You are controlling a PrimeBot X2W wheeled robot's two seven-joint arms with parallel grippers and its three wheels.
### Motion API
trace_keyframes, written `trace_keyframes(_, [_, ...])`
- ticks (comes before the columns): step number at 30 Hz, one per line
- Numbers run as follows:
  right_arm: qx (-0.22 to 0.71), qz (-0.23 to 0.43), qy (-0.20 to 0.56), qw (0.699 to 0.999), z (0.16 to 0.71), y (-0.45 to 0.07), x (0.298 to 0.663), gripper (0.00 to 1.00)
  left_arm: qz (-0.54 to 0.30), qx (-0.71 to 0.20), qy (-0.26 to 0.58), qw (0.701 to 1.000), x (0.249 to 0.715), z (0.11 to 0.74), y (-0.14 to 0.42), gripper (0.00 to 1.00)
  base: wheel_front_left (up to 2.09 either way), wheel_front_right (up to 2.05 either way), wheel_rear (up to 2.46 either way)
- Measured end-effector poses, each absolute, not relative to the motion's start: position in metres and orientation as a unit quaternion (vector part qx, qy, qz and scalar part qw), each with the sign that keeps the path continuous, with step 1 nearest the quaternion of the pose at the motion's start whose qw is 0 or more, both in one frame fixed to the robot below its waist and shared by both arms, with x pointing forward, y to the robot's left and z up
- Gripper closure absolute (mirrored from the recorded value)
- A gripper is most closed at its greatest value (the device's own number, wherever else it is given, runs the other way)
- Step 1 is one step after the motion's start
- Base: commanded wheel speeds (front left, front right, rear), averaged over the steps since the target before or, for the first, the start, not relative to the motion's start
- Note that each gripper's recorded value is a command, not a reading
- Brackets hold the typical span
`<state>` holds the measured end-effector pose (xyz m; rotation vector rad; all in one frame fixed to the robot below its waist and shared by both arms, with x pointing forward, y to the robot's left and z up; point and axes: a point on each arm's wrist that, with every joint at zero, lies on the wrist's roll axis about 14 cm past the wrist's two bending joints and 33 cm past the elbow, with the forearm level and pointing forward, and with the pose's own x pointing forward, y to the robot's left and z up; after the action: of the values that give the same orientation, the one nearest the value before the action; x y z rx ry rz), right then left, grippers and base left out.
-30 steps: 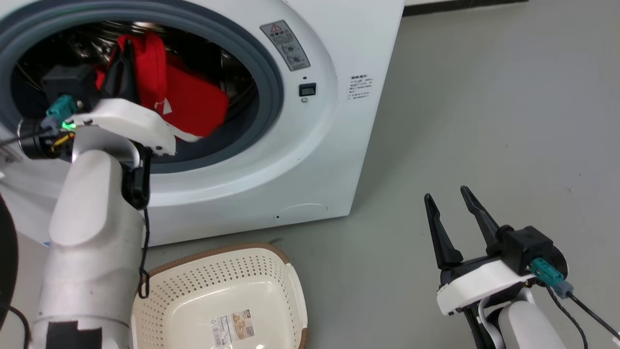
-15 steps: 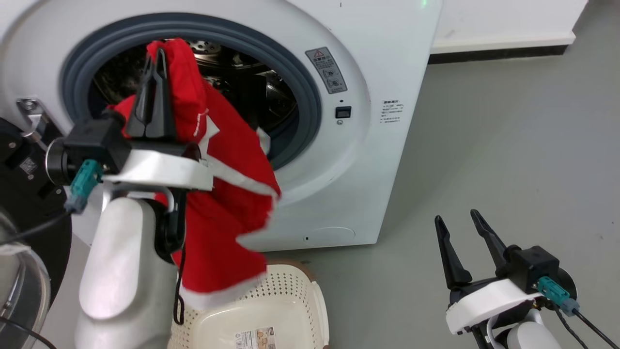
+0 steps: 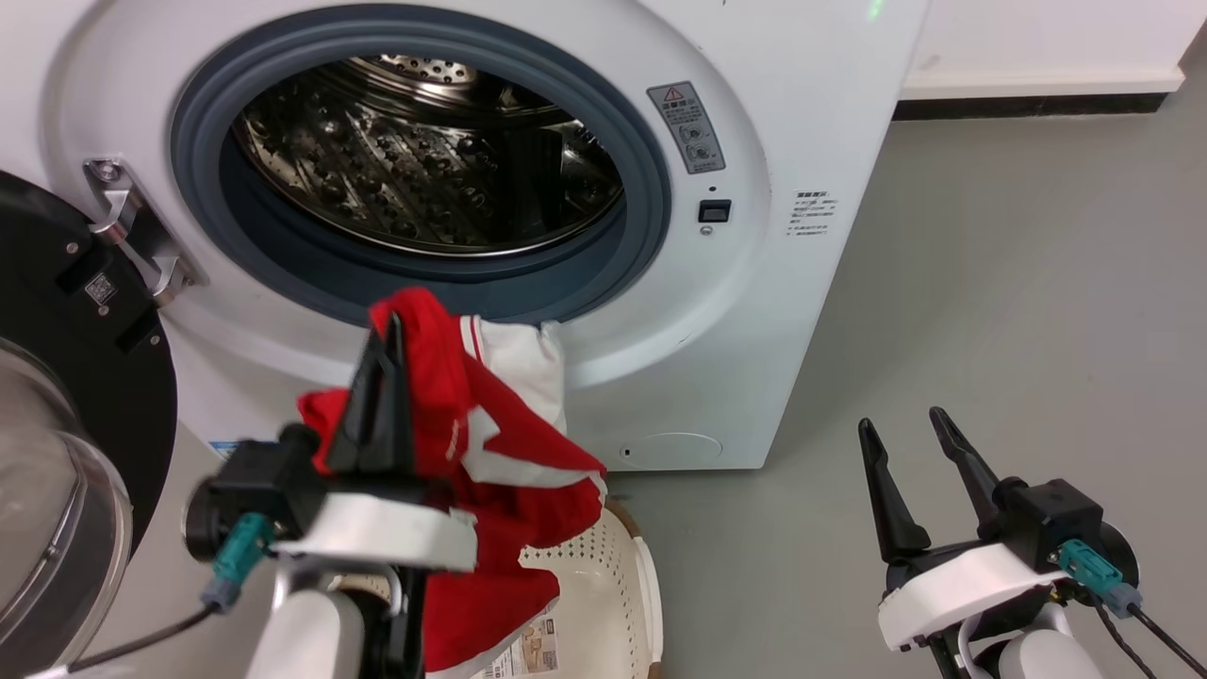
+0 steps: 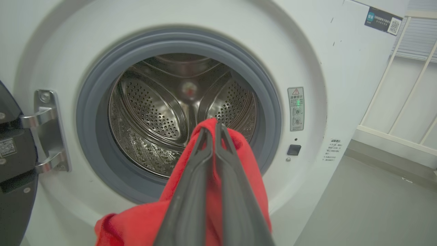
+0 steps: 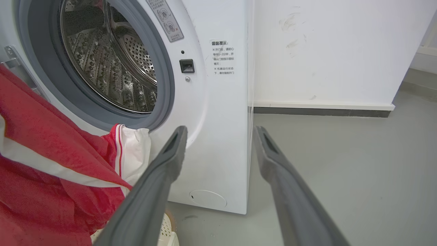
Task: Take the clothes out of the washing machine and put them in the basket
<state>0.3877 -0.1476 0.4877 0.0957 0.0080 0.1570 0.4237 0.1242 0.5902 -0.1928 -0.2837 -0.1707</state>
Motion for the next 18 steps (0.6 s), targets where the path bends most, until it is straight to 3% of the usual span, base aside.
trace_keyframes(18, [0.042,0.104,0.030,0.993,0.467,-0.130,0.414,0.00,-0.049,-0.108,0.124,0.985,0.385,0.407,0.121,1.00,0.00,0.00,0.00])
